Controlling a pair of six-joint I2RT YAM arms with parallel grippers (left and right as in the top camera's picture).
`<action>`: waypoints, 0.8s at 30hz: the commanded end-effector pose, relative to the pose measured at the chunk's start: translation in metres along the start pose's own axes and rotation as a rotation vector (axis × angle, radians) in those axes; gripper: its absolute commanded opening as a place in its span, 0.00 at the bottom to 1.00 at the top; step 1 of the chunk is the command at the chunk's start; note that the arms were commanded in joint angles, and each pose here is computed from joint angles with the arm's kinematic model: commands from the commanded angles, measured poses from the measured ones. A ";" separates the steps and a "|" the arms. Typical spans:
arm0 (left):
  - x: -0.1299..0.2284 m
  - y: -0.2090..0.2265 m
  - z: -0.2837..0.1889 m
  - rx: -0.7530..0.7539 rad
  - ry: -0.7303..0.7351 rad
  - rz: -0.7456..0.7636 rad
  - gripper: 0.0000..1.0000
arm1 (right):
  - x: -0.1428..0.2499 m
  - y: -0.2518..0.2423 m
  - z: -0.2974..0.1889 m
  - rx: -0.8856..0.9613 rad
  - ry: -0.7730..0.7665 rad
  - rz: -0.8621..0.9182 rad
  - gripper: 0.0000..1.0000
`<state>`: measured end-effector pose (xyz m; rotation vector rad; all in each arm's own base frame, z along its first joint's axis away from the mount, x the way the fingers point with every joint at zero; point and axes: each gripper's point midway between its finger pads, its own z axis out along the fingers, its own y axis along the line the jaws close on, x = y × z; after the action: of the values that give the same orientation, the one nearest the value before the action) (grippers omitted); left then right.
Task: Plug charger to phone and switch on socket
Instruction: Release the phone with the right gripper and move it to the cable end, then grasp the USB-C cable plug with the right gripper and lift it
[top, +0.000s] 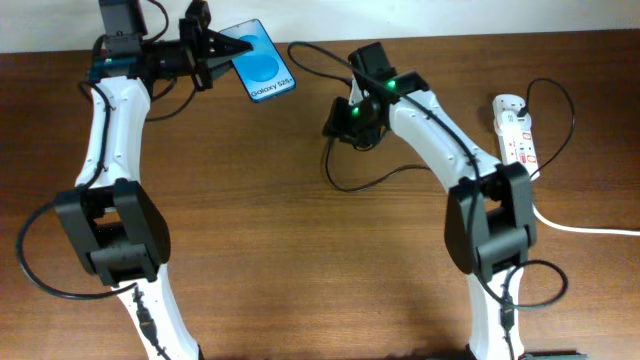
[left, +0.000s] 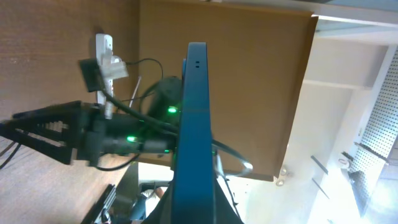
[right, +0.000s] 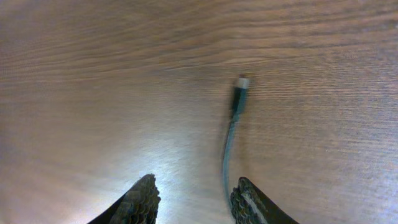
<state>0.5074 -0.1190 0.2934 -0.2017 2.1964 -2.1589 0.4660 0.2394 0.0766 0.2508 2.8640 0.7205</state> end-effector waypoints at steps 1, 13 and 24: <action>0.002 -0.012 -0.014 0.023 0.001 0.012 0.00 | -0.003 -0.010 0.022 0.066 -0.019 0.002 0.43; 0.002 -0.012 -0.014 0.023 0.001 0.013 0.00 | -0.001 -0.015 0.068 0.069 -0.012 -0.022 0.42; 0.002 -0.012 -0.014 0.023 0.001 0.013 0.00 | 0.002 -0.038 0.092 0.136 -0.006 0.001 0.33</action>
<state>0.5103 -0.1062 0.2934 -0.2284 2.1819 -2.1455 0.4851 0.2528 0.0089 0.2533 2.8588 0.5922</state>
